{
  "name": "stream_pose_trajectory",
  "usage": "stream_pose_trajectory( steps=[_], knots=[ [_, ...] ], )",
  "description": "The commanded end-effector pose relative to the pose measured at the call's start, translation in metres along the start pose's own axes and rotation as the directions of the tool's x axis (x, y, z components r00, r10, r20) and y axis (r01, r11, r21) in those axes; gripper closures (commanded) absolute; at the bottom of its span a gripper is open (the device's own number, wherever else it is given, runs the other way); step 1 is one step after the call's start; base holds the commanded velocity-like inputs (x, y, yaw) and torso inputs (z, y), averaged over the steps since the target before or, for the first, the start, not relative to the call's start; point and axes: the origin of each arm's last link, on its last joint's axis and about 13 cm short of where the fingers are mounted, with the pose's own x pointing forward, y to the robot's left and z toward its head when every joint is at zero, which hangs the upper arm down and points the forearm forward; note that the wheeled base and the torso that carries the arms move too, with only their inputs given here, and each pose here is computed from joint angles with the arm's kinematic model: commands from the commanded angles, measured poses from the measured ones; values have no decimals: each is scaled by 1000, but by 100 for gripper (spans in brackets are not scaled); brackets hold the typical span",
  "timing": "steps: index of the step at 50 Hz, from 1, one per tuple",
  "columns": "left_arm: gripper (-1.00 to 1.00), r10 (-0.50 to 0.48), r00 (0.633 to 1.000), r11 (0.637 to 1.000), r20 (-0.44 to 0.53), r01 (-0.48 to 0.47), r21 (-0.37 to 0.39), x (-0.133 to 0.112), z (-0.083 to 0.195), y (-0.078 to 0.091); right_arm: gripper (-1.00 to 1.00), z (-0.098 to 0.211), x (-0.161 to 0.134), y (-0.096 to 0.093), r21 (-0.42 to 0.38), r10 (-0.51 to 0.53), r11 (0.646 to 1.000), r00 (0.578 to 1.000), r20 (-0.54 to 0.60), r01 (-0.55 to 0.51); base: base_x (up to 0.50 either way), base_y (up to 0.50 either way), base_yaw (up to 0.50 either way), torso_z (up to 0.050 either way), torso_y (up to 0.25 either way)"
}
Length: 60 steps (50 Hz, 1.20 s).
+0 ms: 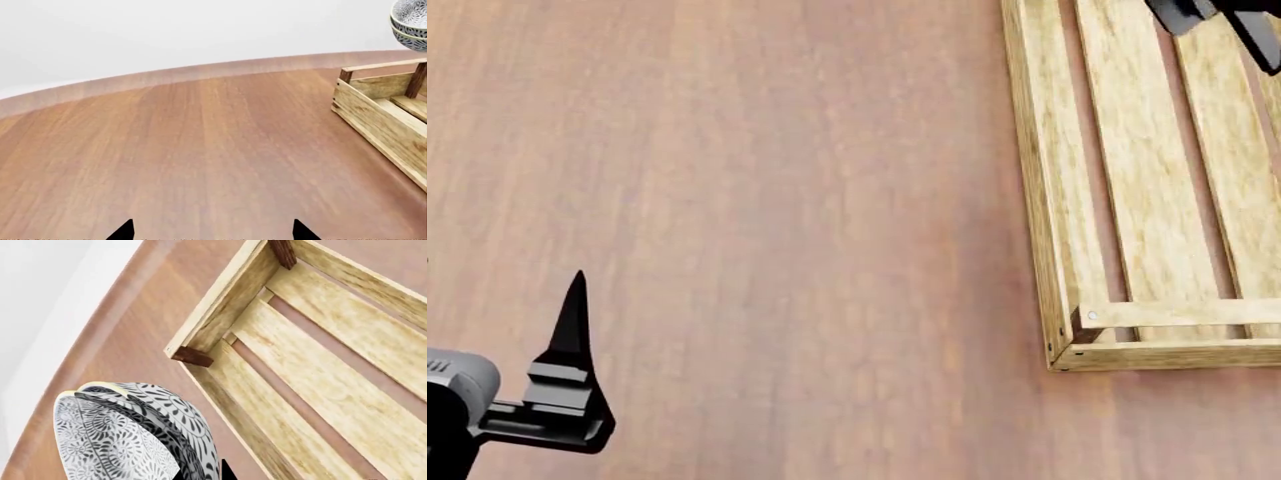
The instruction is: Stack the right bowl on the left bowl and place them in the tray.
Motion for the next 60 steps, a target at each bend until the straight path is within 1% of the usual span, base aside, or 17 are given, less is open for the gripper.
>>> stream_pose_trajectory(
  steps=[1, 4, 9, 13, 16, 20, 25, 32, 38, 39, 40, 45, 46, 48, 50, 51, 60],
  knots=[
    [-100, 12, 1000, 1000, 9, -12, -14, 3, -1, 2, 100, 9, 4, -12, 164, 33, 986, 999, 13, -34, 0, 0, 0, 0, 0],
    [-100, 14, 1000, 1000, 10, -13, -13, 2, 0, 3, 100, 12, 6, -18, 208, 14, 978, 1000, 20, -18, 0, 0, 0, 0, 0],
    [-100, 15, 1000, 1000, 8, -15, -16, 2, -1, 3, 100, 12, 11, -26, 235, -23, 972, 1000, 21, 17, 0, 0, 0, 0, 2],
    [-100, 14, 1000, 1000, 6, -14, -15, 2, -1, 3, 100, 14, 11, -30, 265, -28, 964, 999, 16, 23, 0, 0, 0, 4, 0],
    [-100, 14, 1000, 1000, 7, -14, -16, 2, -1, 3, 100, 17, 11, -33, 300, -47, 953, 999, 21, 39, 0, 0, 0, 0, 0],
    [-100, 11, 1000, 1000, 7, -11, -17, 2, -1, 2, 100, 13, 18, -42, 316, -83, 945, 997, 3, 78, 0, 0, 0, 0, 0],
    [-100, 13, 1000, 1000, 7, -13, -14, 2, 0, 3, 100, 11, 21, -45, 333, -104, 937, 994, -11, 102, 0, 0, 0, 0, 2],
    [-100, 10, 1000, 1000, 8, -10, -15, 2, -1, 2, 100, 13, 24, -50, 415, -130, 901, 991, -23, 128, 0, 0, 0, 0, 0],
    [-100, 8, 1000, 1000, 7, -8, -15, 2, -1, 3, 100, 17, 25, -55, 525, -106, 843, 993, -55, 119, 0, 0, 0, 0, 2],
    [-100, 8, 1000, 1000, 7, -8, -13, 2, -1, 3, 100, 17, 25, -55, 522, -108, 844, 993, -52, 119, 0, 0, 0, 0, 0],
    [-100, 6, 1000, 1000, 7, -6, -15, 2, -1, 2, 100, 17, 25, -56, 539, -106, 834, 993, -52, 118, 0, 0, 0, 0, 0],
    [-100, 4, 1000, 1000, 6, -3, -15, 2, -1, 2, 100, 19, 26, -57, 586, -81, 804, 995, -61, 101, 0, 0, 0, 0, 0],
    [-100, 5, 1000, 1000, 6, -5, -14, 1, -1, 3, 100, 19, 26, -58, 584, -90, 805, 994, -56, 106, 0, 0, 0, 0, 10],
    [-100, 4, 1000, 1000, 6, -4, -15, 1, -1, 3, 100, 21, 27, -60, 610, -102, 784, 993, -52, 113, 0, 0, 0, 0, 0],
    [-100, 4, 1000, 1000, 5, -4, -16, 1, -2, 2, 100, 20, 27, -59, 605, -104, 788, 993, -54, 115, 0, 0, 0, 0, 0],
    [-100, 4, 1000, 1000, 4, -4, -16, 1, -2, 2, 100, 19, 27, -59, 594, -109, 796, 993, -54, 120, 0, 0, 0, 0, 0],
    [-100, 2, 1000, 1000, -1, -2, -28, 0, -3, 3, 100, 16, 28, -56, 576, -120, 807, 991, -55, 130, 0, 0, 0, 1, 1]
  ],
)
